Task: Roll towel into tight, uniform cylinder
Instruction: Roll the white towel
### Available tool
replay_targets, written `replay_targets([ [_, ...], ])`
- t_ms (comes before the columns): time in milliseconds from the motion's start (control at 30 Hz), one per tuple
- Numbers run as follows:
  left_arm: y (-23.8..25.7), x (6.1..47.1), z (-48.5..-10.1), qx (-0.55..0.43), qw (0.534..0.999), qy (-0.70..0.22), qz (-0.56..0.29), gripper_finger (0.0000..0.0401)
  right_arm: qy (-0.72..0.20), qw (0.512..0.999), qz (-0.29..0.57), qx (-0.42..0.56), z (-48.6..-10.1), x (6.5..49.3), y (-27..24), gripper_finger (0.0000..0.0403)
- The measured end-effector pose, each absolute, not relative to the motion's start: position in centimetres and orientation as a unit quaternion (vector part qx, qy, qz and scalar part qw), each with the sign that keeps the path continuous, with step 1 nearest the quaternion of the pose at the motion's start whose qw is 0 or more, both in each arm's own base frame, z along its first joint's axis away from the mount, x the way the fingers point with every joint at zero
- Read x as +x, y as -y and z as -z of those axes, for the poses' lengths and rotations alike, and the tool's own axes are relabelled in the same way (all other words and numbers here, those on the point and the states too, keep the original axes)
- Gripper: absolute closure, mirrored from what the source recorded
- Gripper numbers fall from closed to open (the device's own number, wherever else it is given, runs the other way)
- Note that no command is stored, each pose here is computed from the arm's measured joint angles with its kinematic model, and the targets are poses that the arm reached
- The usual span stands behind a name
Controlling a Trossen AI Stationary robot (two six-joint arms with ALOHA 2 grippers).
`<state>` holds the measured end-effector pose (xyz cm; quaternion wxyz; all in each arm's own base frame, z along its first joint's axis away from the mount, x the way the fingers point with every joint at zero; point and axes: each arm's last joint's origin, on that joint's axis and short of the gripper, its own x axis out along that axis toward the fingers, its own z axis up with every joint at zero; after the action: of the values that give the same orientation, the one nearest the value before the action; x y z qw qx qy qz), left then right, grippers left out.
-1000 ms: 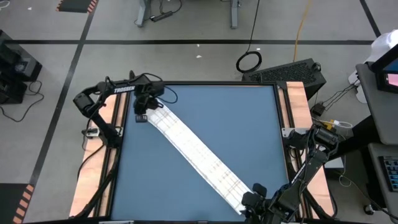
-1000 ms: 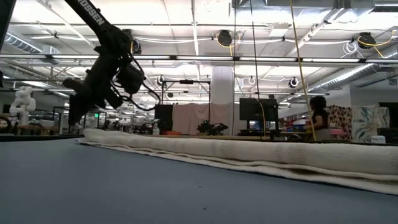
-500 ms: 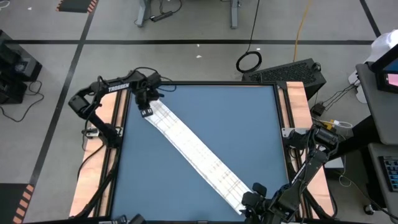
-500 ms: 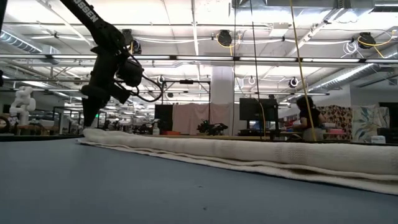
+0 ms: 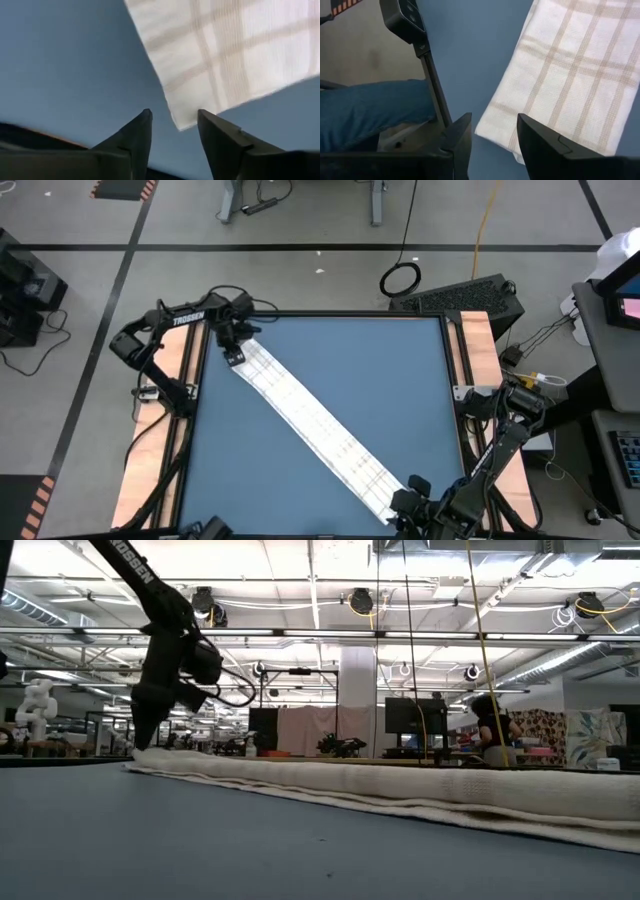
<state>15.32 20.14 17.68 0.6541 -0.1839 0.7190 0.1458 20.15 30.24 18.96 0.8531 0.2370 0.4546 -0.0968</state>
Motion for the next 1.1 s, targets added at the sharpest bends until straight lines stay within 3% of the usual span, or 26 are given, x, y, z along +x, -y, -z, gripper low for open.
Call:
replay_targets([
  [167,-19.6,14.8,-16.8,-0.178,0.65,-0.731,-0.109,0.0277,-0.455,0.852,0.096,0.239,-19.0,20.0,-30.3,0.0257],
  [367,-19.7,14.9,-16.9,-0.183,0.649,-0.729,-0.118,0.039,-0.455,0.853,0.096,0.238,-19.0,20.0,-30.3,0.0257],
  [600,-19.5,14.7,-17.1,-0.193,0.636,-0.737,-0.123,0.0396,-0.452,0.853,0.097,0.24,-19.0,20.0,-30.3,0.0257],
  [833,-17.9,13.8,-17.9,-0.249,0.581,-0.769,-0.102,0.0399,-0.451,0.855,0.097,0.237,-19.0,20.0,-30.3,0.0257],
  [1100,-16.8,13.0,-20.3,-0.247,0.607,-0.745,-0.123,0.04,-0.437,0.865,0.105,0.223,-19.0,20.1,-30.1,0.0257],
])
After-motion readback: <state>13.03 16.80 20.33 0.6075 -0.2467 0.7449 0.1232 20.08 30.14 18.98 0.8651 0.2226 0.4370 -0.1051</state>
